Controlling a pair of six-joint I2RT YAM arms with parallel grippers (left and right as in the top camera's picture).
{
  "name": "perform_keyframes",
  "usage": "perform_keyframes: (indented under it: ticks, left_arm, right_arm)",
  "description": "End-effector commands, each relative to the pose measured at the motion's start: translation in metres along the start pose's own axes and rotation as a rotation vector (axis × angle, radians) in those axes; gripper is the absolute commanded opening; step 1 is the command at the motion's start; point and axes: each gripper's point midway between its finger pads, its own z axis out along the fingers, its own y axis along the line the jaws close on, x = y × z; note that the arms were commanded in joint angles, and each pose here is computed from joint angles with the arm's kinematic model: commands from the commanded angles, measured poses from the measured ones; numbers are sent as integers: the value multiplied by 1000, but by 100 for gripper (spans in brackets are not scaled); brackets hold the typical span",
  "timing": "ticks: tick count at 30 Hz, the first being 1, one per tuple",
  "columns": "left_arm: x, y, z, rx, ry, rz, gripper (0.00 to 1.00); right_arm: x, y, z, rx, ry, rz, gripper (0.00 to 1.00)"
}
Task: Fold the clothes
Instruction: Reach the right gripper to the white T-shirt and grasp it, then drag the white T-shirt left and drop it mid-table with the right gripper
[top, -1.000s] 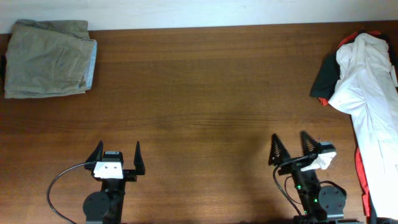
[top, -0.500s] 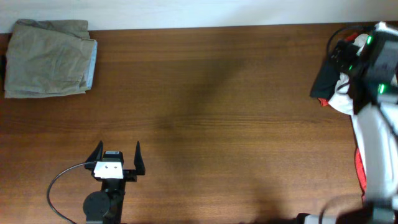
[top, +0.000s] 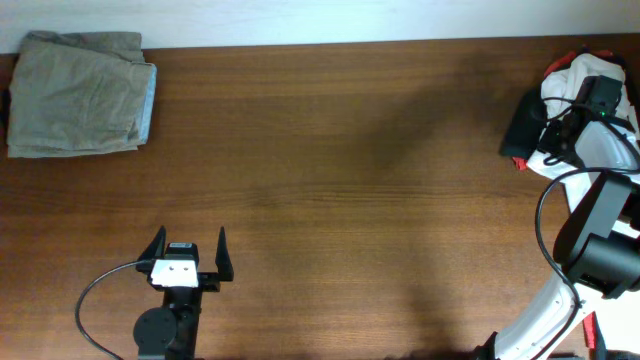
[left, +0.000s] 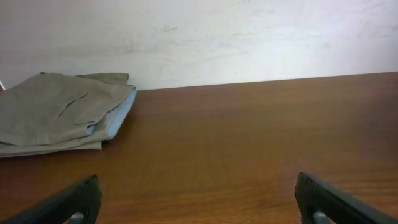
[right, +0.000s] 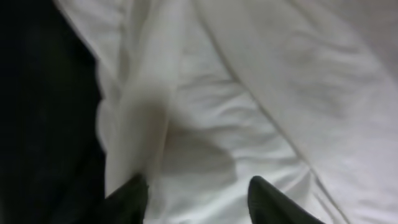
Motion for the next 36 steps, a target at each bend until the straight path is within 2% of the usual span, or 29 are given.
perform_keyframes:
  ticks: [1,3,6,11,13,14,15,17,22,25,29,30,32,34,36]
  left_arm:
    - [2,-1,0,4,2,12,99]
    - [2,-1,0,4,2,12,99]
    - [2,-1,0,4,2,12,99]
    - [2,-1,0,4,2,12,99]
    - [2,-1,0,4,2,12,99]
    - [2,-1,0,4,2,12,99]
    - [2,-1,0,4,2,12,99]
    - [2,-1,0,4,2,12,99]
    - [2,-1,0,4,2,12,99]
    - [2,-1,0,4,2,12,99]
    - [2,-1,0,4,2,12,99]
    - [2,-1,0,4,2,12,99]
    - [2,-1,0,4,2,12,99]
    - [2,-1,0,4,2,12,99]
    - [2,-1,0,4,2,12,99]
  right_arm:
    - [-5,11,2,-65,-7,5,70]
    - [-8,16,2,-91,-18,6,75]
    - [-7,30,0,-171,-14,4,74]
    - [2,25,4,-145,16,2,72]
    - [2,22,4,-125,15,3,61]
    - [3,22,4,-125,18,2,50]
    - [3,22,4,-125,21,2,27]
    - [5,22,4,-124,29,1,5]
    - [-2,22,-11,-139,6,18,4]
    - [-48,28,-97,-201,-189,18,4]
    - [-65,79,-184,-363,-349,-63,4]
    - [-58,113,-203,-413,-367,-122,4]
    - [-34,171,-221,-525,-343,-202,4]
    - [13,265,-264,-739,-307,-300,4]
    - [63,330,-298,-873,-290,-415,4]
